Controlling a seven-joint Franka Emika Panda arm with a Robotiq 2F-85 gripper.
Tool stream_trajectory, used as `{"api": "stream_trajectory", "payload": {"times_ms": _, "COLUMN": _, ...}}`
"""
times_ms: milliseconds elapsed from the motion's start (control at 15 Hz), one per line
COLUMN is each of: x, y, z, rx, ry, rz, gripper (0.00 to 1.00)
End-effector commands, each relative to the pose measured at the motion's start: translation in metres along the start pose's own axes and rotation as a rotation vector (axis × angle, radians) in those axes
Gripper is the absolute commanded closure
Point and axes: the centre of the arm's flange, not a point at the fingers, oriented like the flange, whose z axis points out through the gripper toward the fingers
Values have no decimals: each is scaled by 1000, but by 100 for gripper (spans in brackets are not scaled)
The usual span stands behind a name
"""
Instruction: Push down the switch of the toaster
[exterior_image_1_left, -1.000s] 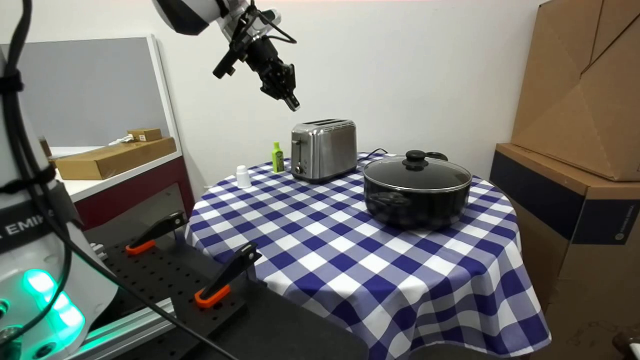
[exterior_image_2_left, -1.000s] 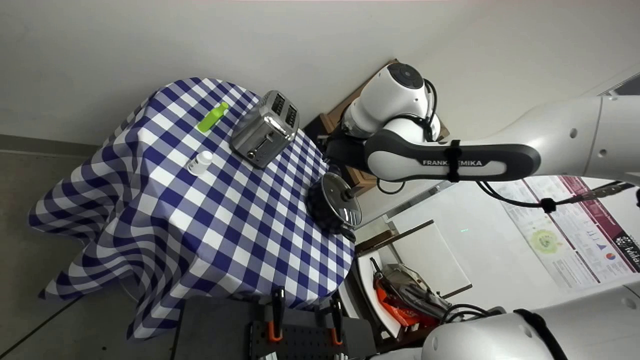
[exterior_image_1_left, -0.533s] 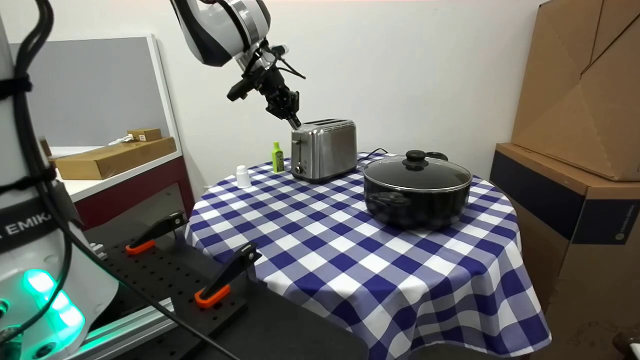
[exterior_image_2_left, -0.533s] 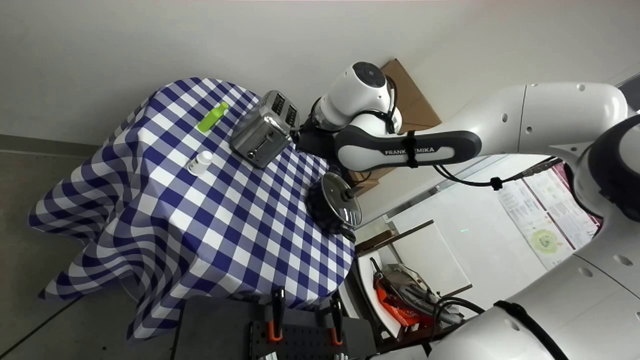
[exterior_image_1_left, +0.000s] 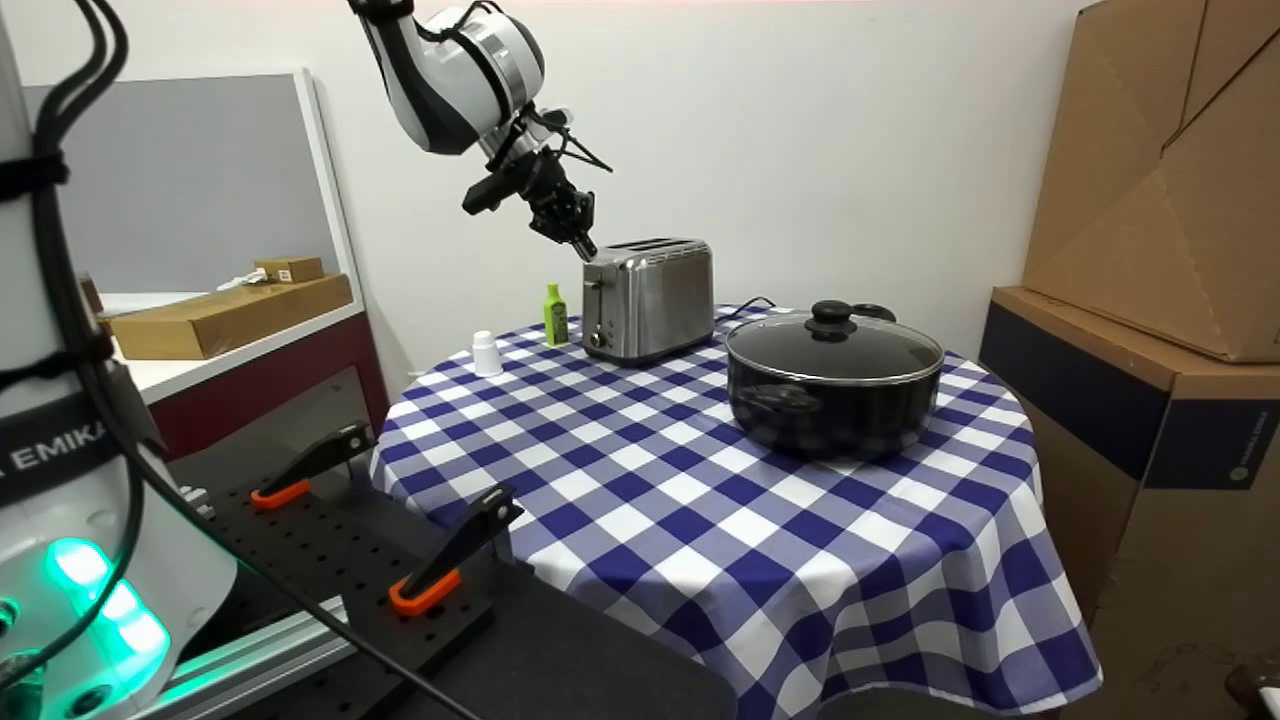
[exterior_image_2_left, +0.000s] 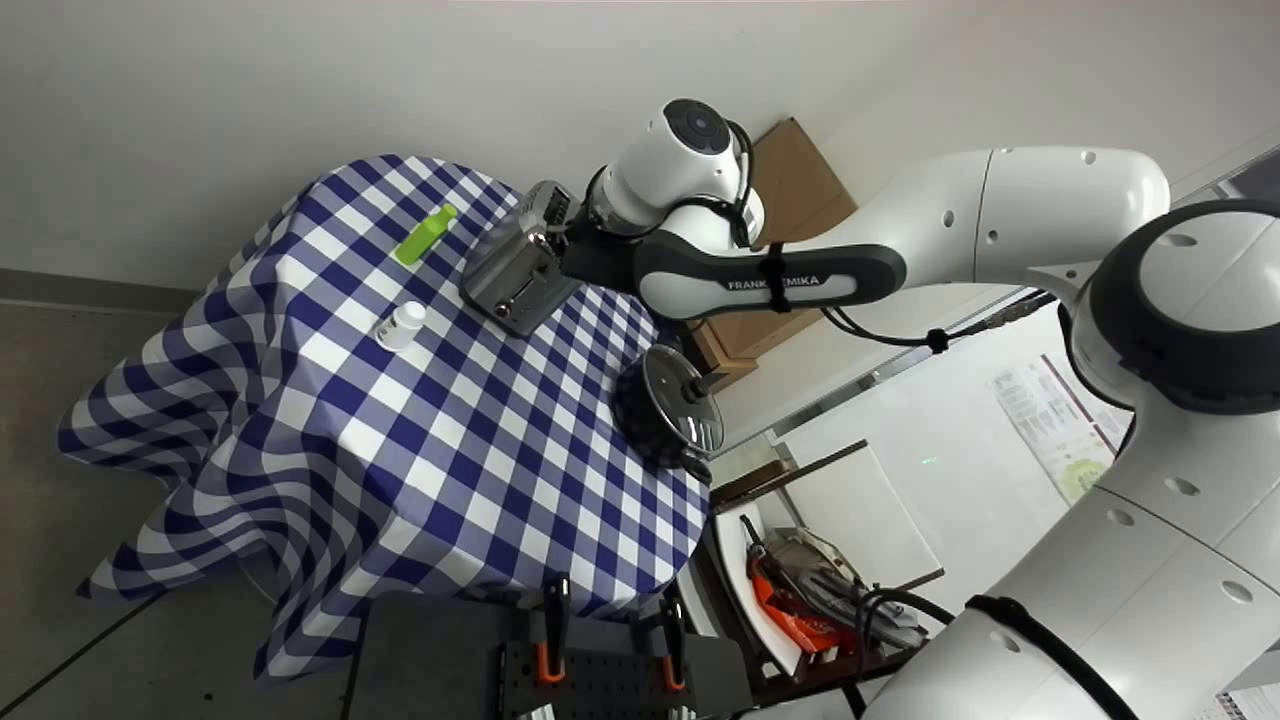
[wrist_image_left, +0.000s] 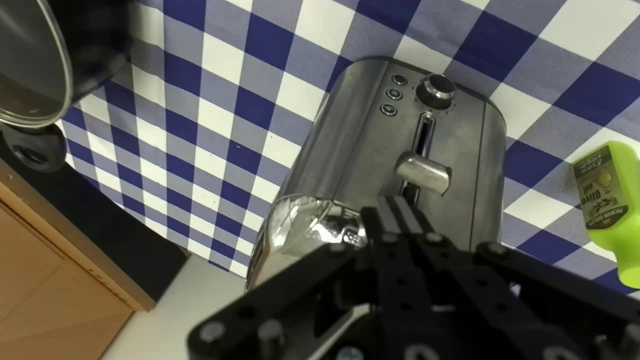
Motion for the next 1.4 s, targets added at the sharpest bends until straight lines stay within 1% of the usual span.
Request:
{"api": "stream_trajectory", "payload": {"times_ms": 0, "x": 13, "y": -14, "z": 22, "rx": 12, "ry": 26, "rz": -11, "gripper": 100}}
{"api": "stream_trajectory", "payload": {"times_ms": 400, "x": 9, "y": -27, "z": 50, "rx": 3, "ry": 11, "rz": -35, "gripper": 100}}
{"api": "stream_trajectory", "payload": {"times_ms": 733, "x": -8, "y": -46, "z": 79, "rx": -1, "ry": -23, "rz": -68, "gripper": 100}}
{"api": "stream_trajectory", "payload": {"times_ms": 1133, "x": -34, "y": -52, "z": 117, "rx": -6, "ry": -79, "rz": -83, "gripper": 100}}
{"api": "stream_trajectory", "payload": {"times_ms": 1333, "x": -37, "y": -52, "z": 121, "rx": -8, "ry": -83, "rz": -85, "gripper": 100}}
